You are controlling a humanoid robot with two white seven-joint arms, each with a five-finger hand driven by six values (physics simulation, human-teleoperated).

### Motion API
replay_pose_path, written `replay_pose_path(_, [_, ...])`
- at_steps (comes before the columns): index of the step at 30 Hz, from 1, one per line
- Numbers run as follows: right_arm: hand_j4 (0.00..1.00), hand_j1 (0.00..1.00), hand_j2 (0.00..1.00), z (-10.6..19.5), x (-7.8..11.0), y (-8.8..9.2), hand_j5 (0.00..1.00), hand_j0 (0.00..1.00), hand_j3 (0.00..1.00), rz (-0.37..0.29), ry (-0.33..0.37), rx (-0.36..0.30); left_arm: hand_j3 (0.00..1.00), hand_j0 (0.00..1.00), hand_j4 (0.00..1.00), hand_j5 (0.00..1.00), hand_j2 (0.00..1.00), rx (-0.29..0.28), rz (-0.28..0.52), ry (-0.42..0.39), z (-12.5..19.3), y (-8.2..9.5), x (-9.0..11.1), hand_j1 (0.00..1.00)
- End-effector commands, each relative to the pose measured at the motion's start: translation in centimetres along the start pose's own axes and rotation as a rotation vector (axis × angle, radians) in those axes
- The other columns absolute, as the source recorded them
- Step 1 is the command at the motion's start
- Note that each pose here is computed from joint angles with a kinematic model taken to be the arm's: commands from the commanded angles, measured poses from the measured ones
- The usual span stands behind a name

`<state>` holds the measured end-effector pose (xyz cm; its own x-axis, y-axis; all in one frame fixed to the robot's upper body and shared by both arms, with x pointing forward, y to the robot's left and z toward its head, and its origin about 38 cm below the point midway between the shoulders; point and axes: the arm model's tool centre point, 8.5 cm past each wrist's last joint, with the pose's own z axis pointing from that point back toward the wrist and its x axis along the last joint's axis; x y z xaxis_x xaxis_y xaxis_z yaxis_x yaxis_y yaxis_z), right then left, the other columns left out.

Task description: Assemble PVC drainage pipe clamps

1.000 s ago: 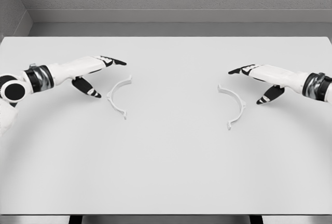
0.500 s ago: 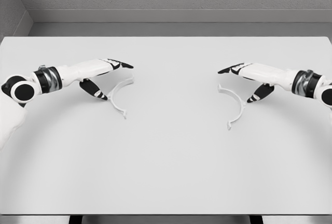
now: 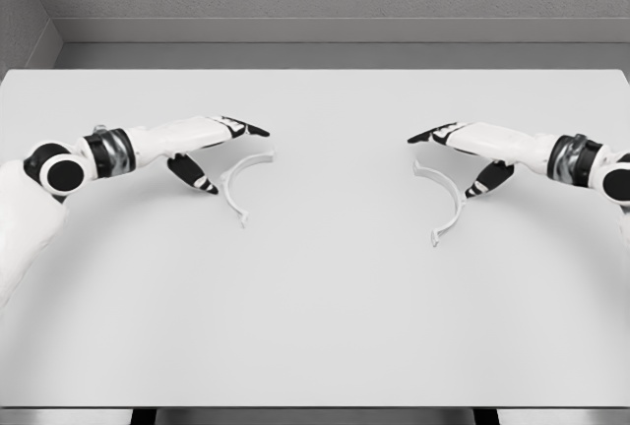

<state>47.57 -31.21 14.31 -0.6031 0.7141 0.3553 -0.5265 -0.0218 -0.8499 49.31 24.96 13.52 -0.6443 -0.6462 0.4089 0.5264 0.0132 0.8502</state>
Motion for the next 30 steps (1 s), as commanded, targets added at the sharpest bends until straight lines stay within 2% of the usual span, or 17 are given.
replay_pose_path(1, [1.00, 1.00, 1.00, -0.4, 0.3, 0.1, 1.00, 1.00, 1.00, -0.006, -0.011, -0.003, 1.00, 1.00, 1.00, 1.00, 1.00, -0.004, 0.001, -0.007, -0.4, -0.2, 0.3, 1.00])
replay_pose_path(14, [1.00, 1.00, 1.00, -1.6, 2.3, -0.5, 1.00, 1.00, 1.00, 0.028, -0.068, -0.006, 1.00, 1.00, 1.00, 1.00, 1.00, -0.036, -0.013, -0.061, -2.8, -0.9, 2.2, 1.00])
replay_pose_path(18, [1.00, 1.00, 1.00, -2.1, 2.9, -0.6, 1.00, 1.00, 1.00, 0.030, -0.085, -0.011, 1.00, 1.00, 1.00, 1.00, 1.00, -0.017, -0.030, -0.059, -2.4, 0.6, 2.2, 1.00])
replay_pose_path(22, [1.00, 1.00, 1.00, -2.6, 3.5, -0.4, 1.00, 1.00, 1.00, 0.038, -0.103, -0.002, 1.00, 1.00, 1.00, 1.00, 1.00, 0.001, -0.030, -0.061, -2.0, 1.3, 2.1, 1.00])
replay_pose_path(24, [1.00, 1.00, 1.00, -2.7, 3.7, -0.4, 1.00, 1.00, 1.00, 0.040, -0.107, -0.002, 1.00, 1.00, 1.00, 1.00, 1.00, 0.012, -0.023, -0.047, -0.9, 1.7, 1.4, 1.00])
replay_pose_path(25, [1.00, 1.00, 1.00, -2.9, 3.9, -0.5, 1.00, 1.00, 1.00, 0.042, -0.115, -0.004, 1.00, 1.00, 1.00, 1.00, 1.00, 0.045, -0.011, -0.036, 1.3, 2.8, 0.6, 1.00])
replay_pose_path(26, [1.00, 1.00, 1.00, -3.1, 4.1, -0.3, 1.00, 1.00, 1.00, 0.041, -0.119, 0.000, 1.00, 1.00, 1.00, 1.00, 1.00, 0.079, -0.012, -0.004, 5.1, 4.4, -0.8, 1.00])
replay_pose_path(27, [1.00, 1.00, 1.00, -3.1, 4.1, -0.3, 1.00, 1.00, 1.00, 0.042, -0.120, 0.000, 1.00, 1.00, 1.00, 1.00, 1.00, 0.102, 0.001, 0.030, 8.0, 5.3, -1.9, 1.00])
replay_pose_path(28, [1.00, 1.00, 1.00, -3.1, 4.1, -0.4, 1.00, 1.00, 1.00, 0.043, -0.120, -0.001, 1.00, 1.00, 1.00, 1.00, 1.00, 0.100, -0.004, 0.054, 9.2, 5.5, -2.5, 1.00])
replay_pose_path(30, [1.00, 1.00, 1.00, -3.4, 4.4, -0.4, 1.00, 1.00, 1.00, 0.042, -0.128, -0.004, 1.00, 1.00, 1.00, 1.00, 1.00, 0.102, -0.013, 0.063, 9.5, 6.0, -2.6, 1.00])
